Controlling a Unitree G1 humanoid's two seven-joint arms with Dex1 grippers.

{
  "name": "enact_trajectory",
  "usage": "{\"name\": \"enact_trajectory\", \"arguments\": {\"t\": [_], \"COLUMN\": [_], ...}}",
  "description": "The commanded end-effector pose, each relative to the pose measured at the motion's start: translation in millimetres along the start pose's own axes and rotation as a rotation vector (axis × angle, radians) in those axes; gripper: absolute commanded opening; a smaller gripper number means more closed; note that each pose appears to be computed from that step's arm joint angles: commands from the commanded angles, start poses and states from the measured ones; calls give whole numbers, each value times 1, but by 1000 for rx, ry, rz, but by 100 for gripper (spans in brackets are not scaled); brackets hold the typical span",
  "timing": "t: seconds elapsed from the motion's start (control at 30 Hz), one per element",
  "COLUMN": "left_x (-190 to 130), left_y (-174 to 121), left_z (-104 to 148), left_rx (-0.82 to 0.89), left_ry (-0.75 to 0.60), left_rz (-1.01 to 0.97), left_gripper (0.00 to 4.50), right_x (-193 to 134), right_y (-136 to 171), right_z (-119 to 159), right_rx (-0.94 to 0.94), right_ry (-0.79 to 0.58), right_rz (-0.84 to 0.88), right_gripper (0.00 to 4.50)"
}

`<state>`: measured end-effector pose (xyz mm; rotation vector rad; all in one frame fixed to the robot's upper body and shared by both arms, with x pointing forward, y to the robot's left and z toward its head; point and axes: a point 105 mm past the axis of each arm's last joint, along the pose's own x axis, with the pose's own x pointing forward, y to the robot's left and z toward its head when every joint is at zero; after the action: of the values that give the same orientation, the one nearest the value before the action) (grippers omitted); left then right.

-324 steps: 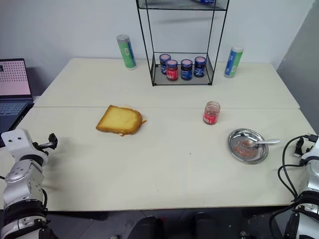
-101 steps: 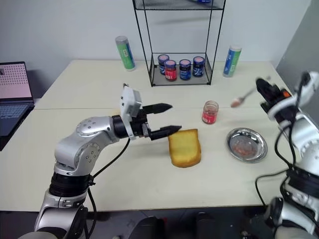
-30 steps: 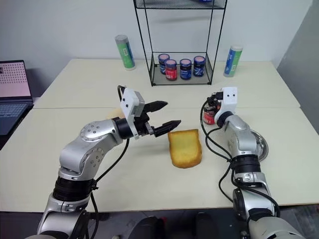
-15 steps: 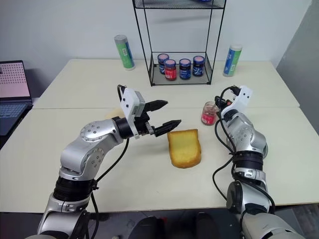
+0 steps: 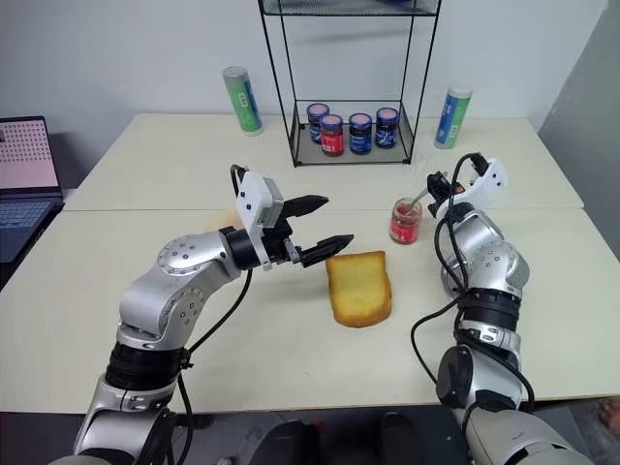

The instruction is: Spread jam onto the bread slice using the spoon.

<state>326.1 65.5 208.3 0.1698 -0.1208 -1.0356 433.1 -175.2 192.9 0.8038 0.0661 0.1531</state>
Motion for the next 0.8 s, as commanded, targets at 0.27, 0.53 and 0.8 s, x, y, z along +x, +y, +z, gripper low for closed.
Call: {"name": "enact_trajectory", "arguments": {"t": [0.27,0.53,0.8], "left_x": [3,5,3], "left_y": [-2,-1,0], "left_z": [14,17,18], "left_rx": [52,59,64], "left_ry": [-36,-33,-27], "left_rz": [-32,-44,-53], "left_gripper": [450,450,450], "right_x": [-12,-18,-21], "right_y": [9,4,1], "right_z": [33,41,48], "right_rx": [81,127,150], "right_ry": [-108,-149,-178], "right_rz": [33,24,25], "right_gripper": [2,2,2]}}
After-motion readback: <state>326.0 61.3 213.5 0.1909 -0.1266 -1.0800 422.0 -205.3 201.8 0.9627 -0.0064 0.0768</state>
